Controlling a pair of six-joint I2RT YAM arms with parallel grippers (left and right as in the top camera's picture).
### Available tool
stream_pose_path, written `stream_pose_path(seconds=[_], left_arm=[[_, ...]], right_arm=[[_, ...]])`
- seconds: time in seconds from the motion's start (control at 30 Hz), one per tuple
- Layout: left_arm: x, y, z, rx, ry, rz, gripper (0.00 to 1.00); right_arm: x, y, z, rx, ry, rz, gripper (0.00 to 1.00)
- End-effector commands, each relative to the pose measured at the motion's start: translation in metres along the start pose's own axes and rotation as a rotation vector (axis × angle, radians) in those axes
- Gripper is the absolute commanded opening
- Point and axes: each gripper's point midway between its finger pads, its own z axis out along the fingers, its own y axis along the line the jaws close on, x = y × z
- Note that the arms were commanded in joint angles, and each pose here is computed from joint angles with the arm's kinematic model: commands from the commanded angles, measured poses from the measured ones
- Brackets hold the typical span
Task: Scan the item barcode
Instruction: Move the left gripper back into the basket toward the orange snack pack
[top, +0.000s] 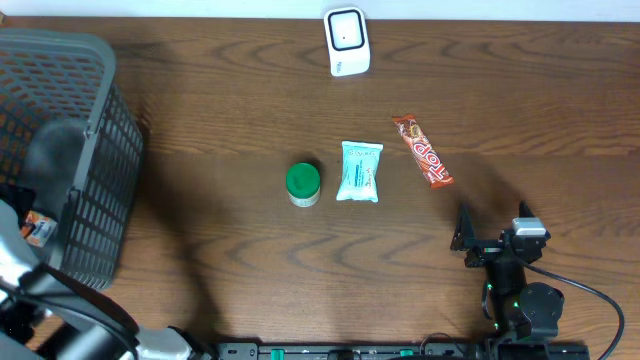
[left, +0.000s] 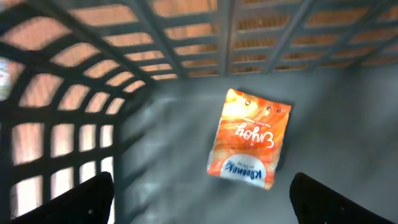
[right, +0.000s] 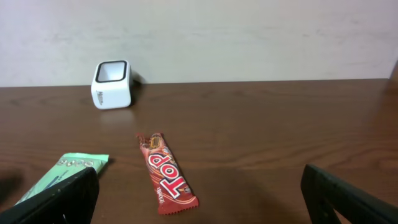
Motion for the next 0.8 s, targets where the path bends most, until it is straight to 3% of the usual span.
stream_pose_path(seconds=[0.0, 0.27, 0.53, 0.77], left_arm=[[0.007, -0.005, 0.017, 0.0, 0.033, 0.056, 0.91], [0.011, -0.014, 0.047, -0.008, 0.054, 0.081, 0.93], [0.028, -0.038, 0.068, 0.092, 0.129, 0.083, 0.98], [0.048, -0.035, 0.086, 0.062, 0.204, 0.102, 0.98]], right_arm=[[0.001, 0.001, 0.0, -0.004, 0.001, 0.009, 0.99], [0.001, 0.001, 0.0, -0.004, 0.001, 0.009, 0.99], [0.001, 0.001, 0.0, -0.004, 0.001, 0.009, 0.99], [0.001, 0.001, 0.0, -0.004, 0.002, 0.009, 0.99]])
